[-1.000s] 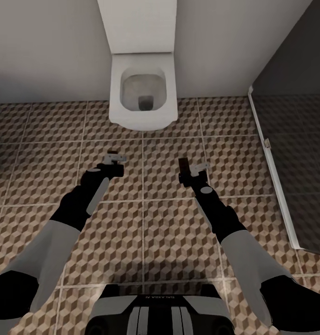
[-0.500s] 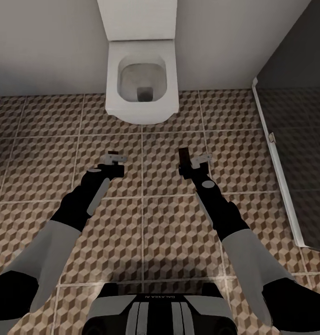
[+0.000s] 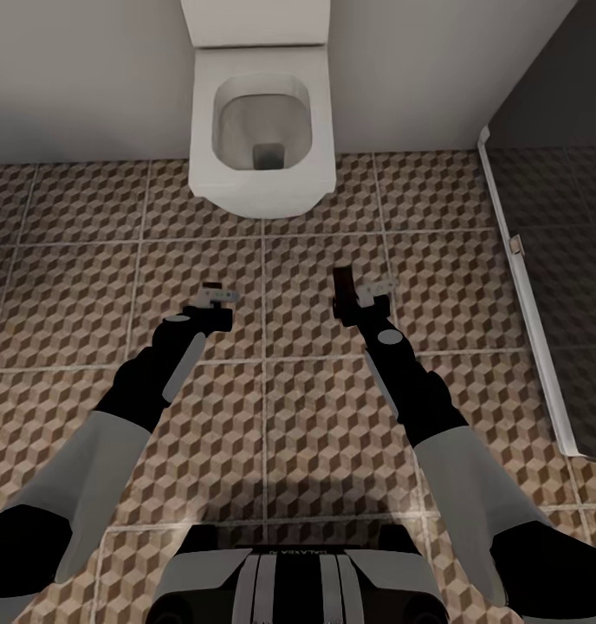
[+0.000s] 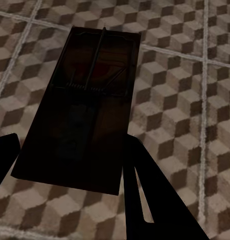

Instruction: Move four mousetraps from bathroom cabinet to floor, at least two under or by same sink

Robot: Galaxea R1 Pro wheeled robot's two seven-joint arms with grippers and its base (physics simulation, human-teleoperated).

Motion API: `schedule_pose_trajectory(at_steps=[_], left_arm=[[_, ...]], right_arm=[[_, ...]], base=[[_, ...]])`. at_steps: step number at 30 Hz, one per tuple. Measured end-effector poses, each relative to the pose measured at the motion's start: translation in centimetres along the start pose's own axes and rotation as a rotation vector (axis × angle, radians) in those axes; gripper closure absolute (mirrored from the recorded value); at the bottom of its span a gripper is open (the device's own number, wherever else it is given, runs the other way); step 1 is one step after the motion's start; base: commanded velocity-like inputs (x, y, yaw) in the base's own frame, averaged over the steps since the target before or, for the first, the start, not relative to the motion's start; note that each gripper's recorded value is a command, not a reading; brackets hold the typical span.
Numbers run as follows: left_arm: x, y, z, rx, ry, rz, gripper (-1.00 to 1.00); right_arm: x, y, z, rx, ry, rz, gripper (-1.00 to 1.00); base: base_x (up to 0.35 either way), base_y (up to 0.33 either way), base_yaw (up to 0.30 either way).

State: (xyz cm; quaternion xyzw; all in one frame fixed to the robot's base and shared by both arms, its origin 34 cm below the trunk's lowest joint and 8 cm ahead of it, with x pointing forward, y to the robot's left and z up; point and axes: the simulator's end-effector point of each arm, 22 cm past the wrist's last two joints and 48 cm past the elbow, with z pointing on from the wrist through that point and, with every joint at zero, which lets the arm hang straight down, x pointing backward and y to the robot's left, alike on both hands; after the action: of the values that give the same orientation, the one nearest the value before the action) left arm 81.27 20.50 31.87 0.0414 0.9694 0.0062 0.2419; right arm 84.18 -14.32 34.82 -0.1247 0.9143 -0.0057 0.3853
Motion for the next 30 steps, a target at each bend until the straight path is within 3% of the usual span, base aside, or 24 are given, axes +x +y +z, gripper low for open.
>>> schedule_pose_trajectory(at_steps=[17,24,30], left_arm=[[3.6,-0.4,3.8,0.003,0.018,0.0,1.0],[1.9,-1.1,4.0,0.021,-0.045,-0.003,1.0],[3.1,-1.4,5.2,0.026,-0.042,-0.003,1.0]], right_arm=[[4.9,0.9,2.7,-0.007,0.027,0.003,1.0],[6.9,1.3,3.8,-0.009,0.037,0.004,1.0],[8.7,1.7,4.7,-0.011,0.045,0.004,1.0]], base=[[0.0,0.0,0.0],[0.0,0.0,0.0],[0.0,0.0,0.0]])
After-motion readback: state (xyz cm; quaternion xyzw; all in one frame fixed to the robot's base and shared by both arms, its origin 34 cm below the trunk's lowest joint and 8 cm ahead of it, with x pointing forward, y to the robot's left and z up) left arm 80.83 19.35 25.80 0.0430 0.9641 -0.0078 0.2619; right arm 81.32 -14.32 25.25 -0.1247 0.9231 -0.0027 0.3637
